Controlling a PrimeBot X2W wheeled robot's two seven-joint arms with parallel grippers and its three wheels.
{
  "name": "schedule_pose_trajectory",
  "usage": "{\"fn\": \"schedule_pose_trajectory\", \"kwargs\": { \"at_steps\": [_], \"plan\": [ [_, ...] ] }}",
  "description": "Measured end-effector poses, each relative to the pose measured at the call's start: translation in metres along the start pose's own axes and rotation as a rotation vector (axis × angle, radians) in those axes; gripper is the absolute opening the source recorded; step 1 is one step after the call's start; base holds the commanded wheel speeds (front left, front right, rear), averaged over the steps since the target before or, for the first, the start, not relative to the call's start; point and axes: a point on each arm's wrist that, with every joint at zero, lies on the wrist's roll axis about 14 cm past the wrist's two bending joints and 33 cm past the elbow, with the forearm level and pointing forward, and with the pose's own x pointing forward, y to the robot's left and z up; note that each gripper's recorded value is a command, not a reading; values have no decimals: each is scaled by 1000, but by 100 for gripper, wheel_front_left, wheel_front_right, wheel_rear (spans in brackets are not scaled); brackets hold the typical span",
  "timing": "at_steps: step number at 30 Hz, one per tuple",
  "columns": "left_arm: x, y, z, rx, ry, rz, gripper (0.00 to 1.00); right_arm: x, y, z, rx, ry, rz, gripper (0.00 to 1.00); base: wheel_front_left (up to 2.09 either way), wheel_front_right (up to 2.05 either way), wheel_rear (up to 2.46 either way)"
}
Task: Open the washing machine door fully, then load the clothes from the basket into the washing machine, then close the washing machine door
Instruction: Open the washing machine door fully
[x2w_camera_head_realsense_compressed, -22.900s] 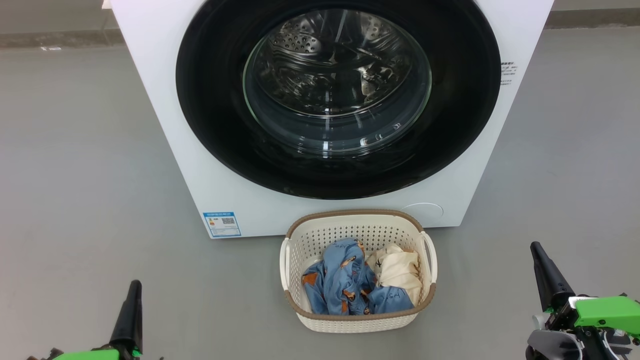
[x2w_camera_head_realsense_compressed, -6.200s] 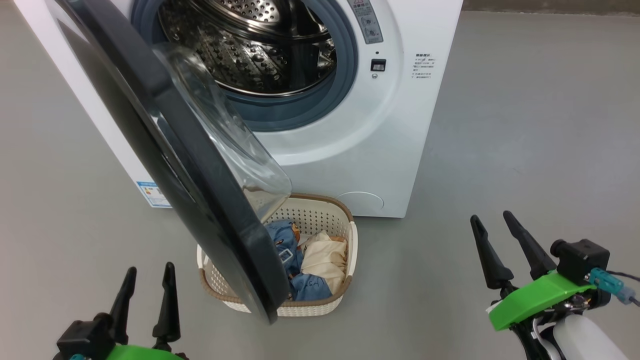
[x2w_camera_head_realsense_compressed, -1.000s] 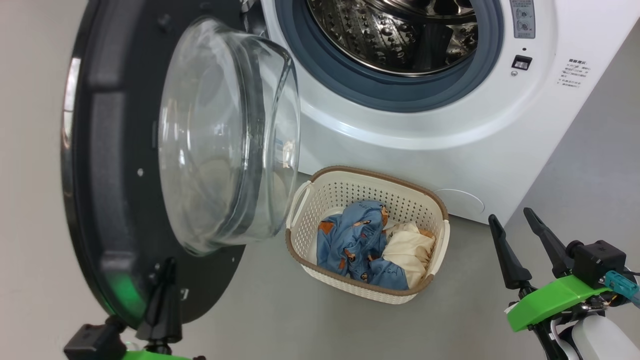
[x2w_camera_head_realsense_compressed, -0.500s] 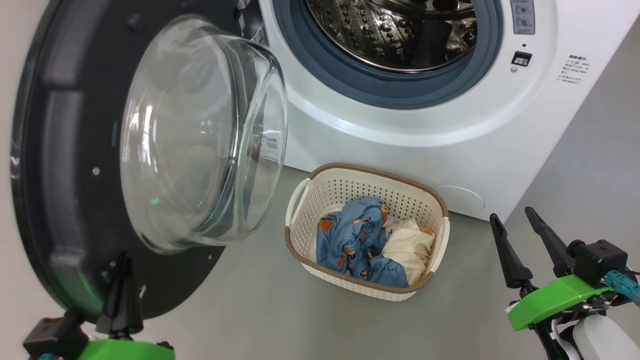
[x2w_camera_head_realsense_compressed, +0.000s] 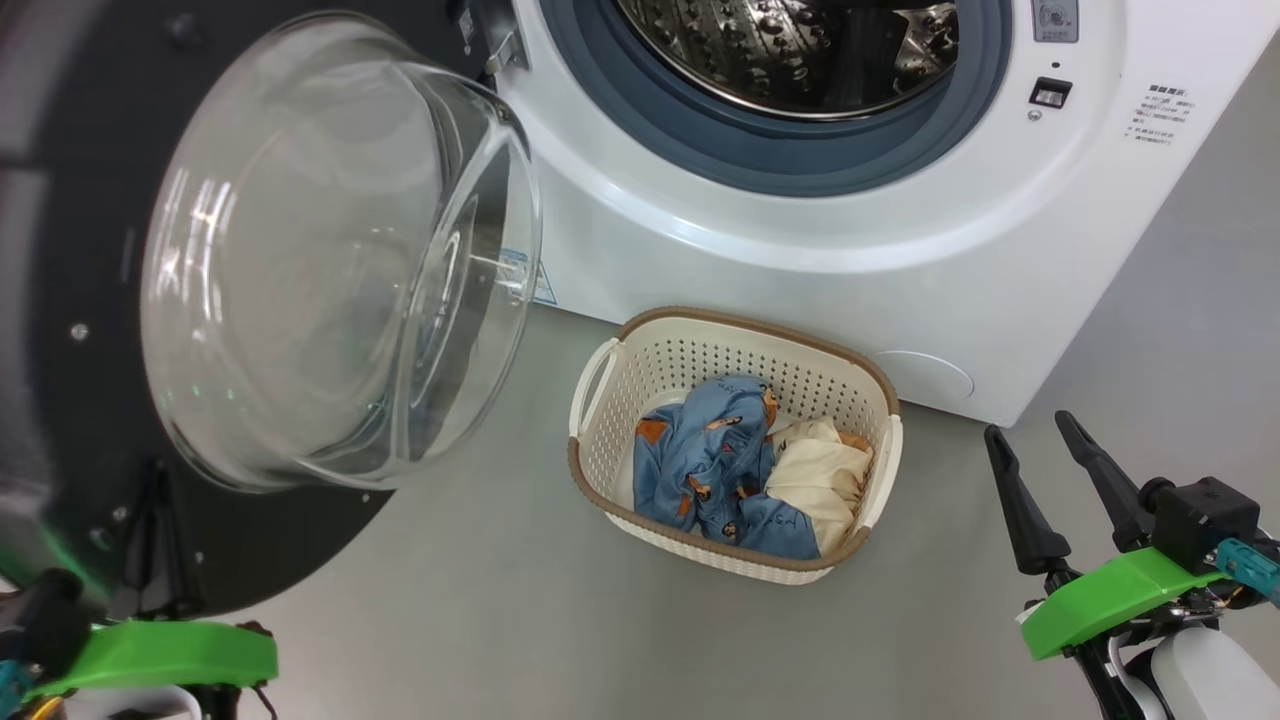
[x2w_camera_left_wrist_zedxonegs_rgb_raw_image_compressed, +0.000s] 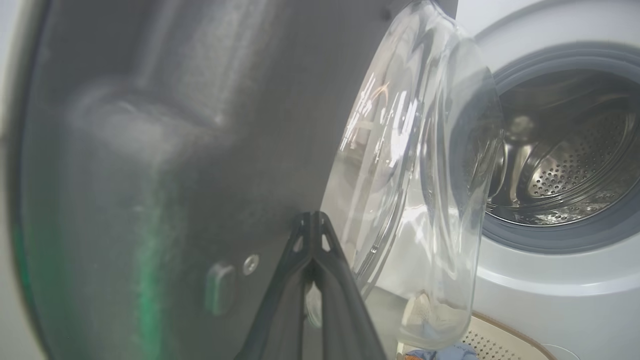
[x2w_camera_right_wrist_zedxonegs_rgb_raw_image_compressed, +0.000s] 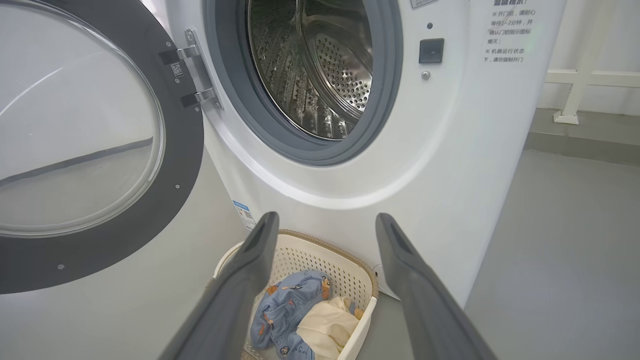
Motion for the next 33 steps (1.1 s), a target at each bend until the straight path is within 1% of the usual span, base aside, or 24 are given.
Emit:
{"fn": "schedule_pose_trajectory", "kwargs": {
  "at_steps": [33],
  "plan": [
    [50,66,13,97,-22,201,0,21,-19,-15,2,21,-1,100,0,0,0]
  ]
}}
